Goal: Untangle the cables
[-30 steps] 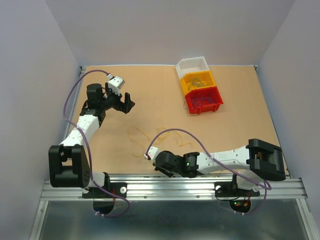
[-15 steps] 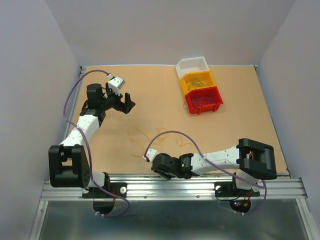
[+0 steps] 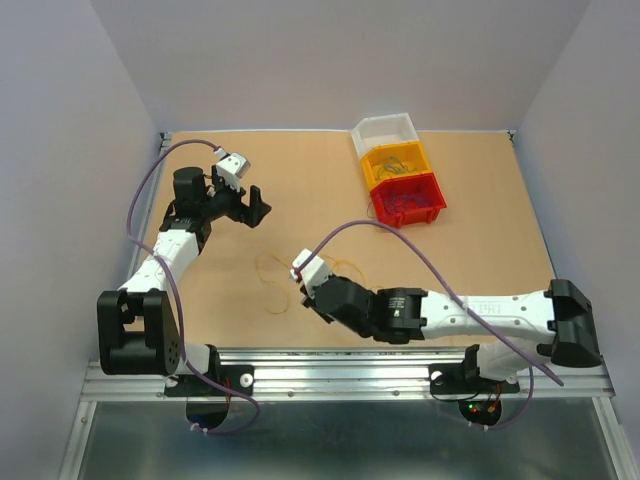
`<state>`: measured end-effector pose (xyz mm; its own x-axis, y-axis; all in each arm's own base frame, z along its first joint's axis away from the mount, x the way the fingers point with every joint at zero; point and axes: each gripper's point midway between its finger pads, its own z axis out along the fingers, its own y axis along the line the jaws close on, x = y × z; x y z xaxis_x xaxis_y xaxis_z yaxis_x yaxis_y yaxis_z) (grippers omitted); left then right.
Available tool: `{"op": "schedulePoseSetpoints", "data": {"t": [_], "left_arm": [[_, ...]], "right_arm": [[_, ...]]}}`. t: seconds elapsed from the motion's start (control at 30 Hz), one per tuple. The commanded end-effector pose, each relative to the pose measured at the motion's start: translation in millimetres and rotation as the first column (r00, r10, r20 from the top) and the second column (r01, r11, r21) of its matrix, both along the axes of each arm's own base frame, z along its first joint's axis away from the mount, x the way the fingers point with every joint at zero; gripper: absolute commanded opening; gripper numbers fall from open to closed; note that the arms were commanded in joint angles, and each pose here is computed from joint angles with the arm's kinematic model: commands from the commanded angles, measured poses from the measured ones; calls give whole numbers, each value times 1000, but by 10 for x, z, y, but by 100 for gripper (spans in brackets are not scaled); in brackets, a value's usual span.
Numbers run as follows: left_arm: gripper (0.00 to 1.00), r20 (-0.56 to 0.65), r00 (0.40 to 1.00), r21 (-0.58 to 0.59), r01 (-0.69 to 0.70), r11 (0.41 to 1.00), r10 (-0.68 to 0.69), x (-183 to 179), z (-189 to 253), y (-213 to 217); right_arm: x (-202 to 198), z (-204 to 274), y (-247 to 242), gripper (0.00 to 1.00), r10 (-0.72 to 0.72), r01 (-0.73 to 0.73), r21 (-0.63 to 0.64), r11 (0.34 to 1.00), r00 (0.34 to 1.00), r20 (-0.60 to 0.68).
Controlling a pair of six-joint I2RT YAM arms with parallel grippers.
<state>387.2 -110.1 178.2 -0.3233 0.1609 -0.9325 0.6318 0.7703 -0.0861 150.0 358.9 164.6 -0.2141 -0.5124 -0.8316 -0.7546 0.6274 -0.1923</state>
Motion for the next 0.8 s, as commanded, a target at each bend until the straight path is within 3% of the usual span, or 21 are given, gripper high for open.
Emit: {"op": "schedulePoseSetpoints", "data": {"t": [0.0, 0.23, 0.33, 0.47, 0.6, 0.77], "left_arm": [[99, 128, 992, -7, -4, 1000, 5, 63, 386, 22], [99, 130, 991, -36, -28, 999, 32, 92, 428, 152], [99, 132, 990, -60, 52, 997, -44, 8, 444, 73], [99, 163, 975, -100, 171, 980, -154, -152, 495, -83], [99, 281, 935, -124, 260, 958, -218, -302, 711, -199], [99, 304, 896, -183, 388, 903, -323, -491, 825, -405]], "right_arm": [[396, 1323, 104, 1, -147, 101, 264, 959, 976, 160], [933, 2165, 163, 0, -223, 116, 414, 903, 949, 221], [1333, 2412, 81, 1, -296, 149, 509, 848, 930, 220], [1580, 2572, 84, 0, -323, 128, 602, 789, 918, 228], [1668, 2670, 104, 1, -336, 88, 672, 735, 908, 248], [1700, 2825, 136, 0, -347, 33, 740, 671, 897, 275]]}}
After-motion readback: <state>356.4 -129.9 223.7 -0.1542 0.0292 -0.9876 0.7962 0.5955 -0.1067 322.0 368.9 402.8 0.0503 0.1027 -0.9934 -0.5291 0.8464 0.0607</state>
